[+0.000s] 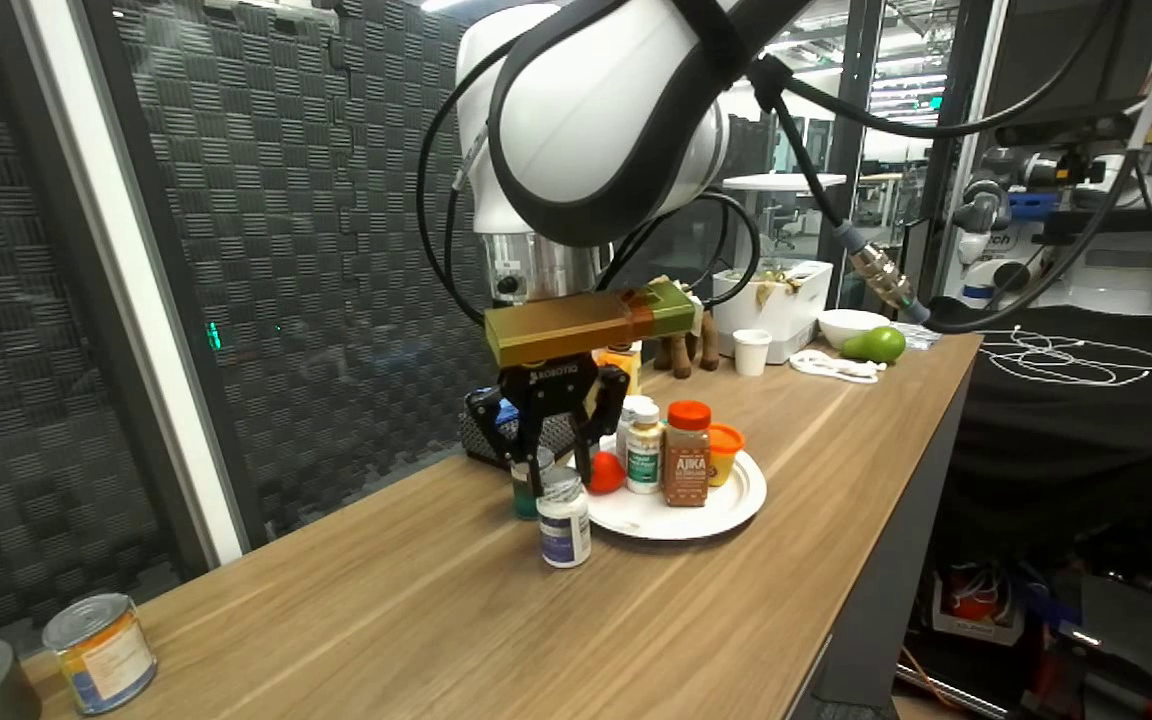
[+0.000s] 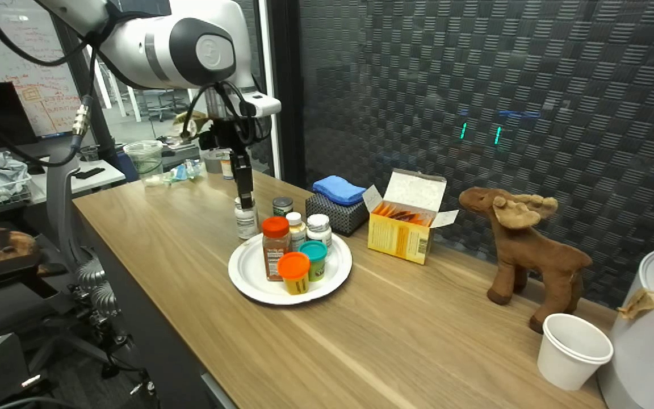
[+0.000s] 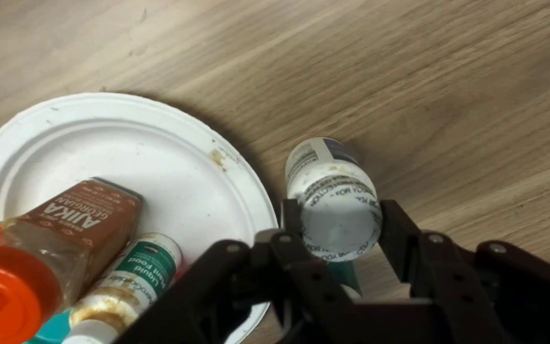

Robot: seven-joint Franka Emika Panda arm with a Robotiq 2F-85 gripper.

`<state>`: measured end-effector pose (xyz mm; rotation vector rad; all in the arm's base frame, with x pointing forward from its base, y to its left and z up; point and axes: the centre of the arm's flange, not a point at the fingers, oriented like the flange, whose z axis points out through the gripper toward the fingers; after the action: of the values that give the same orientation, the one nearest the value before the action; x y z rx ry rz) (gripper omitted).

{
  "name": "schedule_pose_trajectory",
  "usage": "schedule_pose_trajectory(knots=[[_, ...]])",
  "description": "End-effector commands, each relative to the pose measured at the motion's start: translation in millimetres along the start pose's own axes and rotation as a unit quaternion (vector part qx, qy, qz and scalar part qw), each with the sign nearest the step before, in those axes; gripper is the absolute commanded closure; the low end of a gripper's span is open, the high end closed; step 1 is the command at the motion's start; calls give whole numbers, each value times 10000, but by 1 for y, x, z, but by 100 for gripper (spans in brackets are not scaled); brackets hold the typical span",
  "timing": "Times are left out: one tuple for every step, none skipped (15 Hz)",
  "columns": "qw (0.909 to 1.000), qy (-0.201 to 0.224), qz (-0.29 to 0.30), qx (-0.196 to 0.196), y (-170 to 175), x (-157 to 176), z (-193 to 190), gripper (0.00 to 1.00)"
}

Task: Put the plush toy and all the containers on the white plate

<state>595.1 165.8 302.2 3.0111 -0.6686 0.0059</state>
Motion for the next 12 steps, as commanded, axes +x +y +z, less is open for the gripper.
schedule_pose_trajectory(knots=[[9998,93,119,116,7,-1,-18,81],[9997,58,100,201,12,-4,-25,81],[9996,107,122,249,16,-6,-31,81],[9994,136,126,298,22,-9,-38,81],[9992,165,165,333,32,-8,-43,81],[9989,185,220,371,33,-12,-47,81],[9986,198,272,398,36,-14,-50,81],[9984,227,339,403,43,-15,-48,81],[9982,242,369,411,48,-16,-49,81],[9980,248,395,415,53,-15,-44,81],[9979,263,413,420,57,-16,-41,81],[9976,297,467,425,61,-14,-35,81]])
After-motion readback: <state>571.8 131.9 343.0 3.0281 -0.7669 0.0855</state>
